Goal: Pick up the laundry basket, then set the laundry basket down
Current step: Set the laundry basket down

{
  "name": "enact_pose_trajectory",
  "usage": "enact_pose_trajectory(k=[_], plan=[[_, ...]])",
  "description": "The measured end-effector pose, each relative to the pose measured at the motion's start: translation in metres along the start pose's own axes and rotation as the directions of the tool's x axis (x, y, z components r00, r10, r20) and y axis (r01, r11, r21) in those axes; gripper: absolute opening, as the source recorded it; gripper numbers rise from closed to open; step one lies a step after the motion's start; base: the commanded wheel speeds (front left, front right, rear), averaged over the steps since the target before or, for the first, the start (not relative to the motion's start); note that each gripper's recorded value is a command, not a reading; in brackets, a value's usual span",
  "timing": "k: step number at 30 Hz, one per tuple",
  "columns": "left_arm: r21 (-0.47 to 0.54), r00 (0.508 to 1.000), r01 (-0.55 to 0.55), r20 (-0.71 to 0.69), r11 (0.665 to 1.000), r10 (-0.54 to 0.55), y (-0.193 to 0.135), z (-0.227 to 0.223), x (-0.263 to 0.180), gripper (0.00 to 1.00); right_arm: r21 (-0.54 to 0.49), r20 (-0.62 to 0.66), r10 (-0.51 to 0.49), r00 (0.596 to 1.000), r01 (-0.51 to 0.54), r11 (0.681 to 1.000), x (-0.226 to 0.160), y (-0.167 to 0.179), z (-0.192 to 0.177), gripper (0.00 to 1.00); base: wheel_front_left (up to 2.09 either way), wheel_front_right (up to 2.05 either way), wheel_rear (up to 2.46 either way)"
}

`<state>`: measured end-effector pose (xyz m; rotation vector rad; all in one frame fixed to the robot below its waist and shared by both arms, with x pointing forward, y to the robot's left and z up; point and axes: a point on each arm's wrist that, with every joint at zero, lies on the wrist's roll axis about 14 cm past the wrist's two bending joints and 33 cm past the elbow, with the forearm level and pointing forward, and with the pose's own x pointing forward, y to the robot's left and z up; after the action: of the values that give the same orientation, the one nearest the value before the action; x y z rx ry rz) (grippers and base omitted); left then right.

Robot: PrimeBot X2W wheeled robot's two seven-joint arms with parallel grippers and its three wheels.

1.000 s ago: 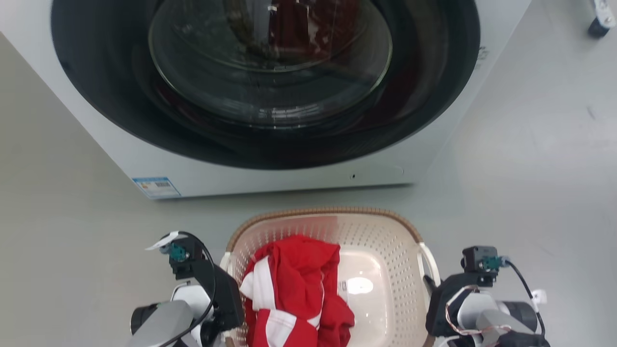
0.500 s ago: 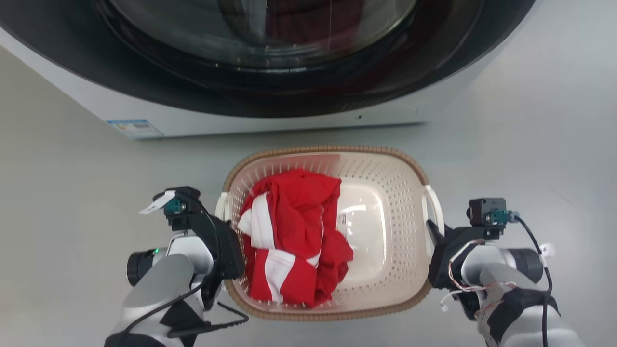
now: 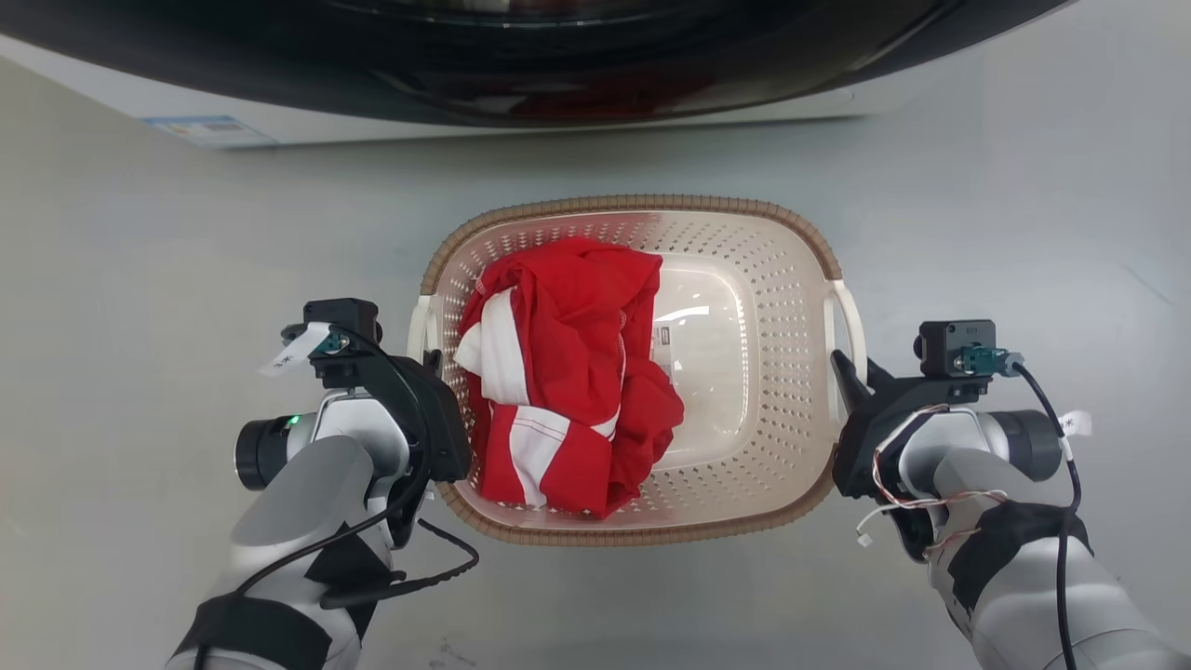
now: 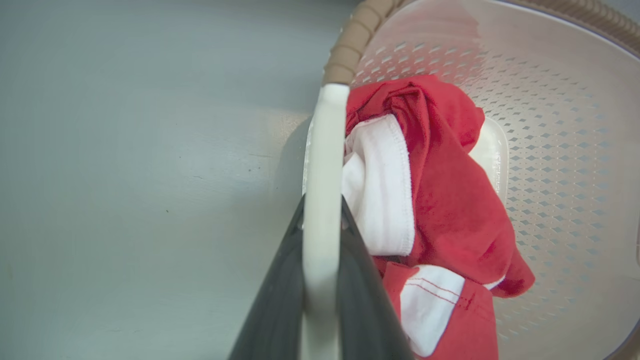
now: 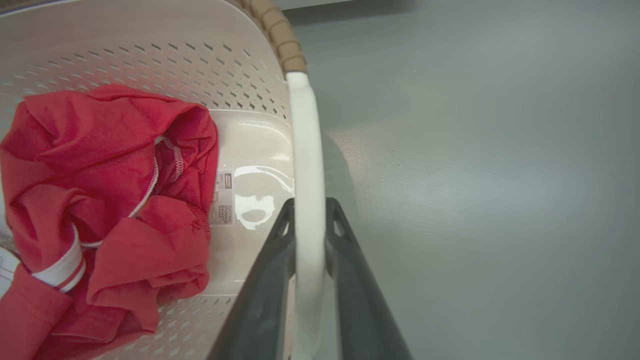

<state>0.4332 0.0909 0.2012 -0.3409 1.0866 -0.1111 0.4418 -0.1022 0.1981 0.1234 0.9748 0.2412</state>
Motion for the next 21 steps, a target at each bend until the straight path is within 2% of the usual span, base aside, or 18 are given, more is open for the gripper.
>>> enact_pose_trajectory(k=[9,21], plan=[[-0.005,1.0,-0.018,-0.012,1.0,0.018,0.01,-0.011,0.018,0.0,-0.001,-0.014,0.007,1.0,-0.007,1.0,0.018,-0.003,-0.01,0.0,0.0,0.0,0.0],[-0.001,0.999,-0.02,-0.036,1.0,0.02,0.012,-0.023,0.024,0.0,-0.004,-0.039,0.007,0.999,-0.007,1.0,0.021,-0.007,-0.024,0.0,0.0,0.0,0.0]])
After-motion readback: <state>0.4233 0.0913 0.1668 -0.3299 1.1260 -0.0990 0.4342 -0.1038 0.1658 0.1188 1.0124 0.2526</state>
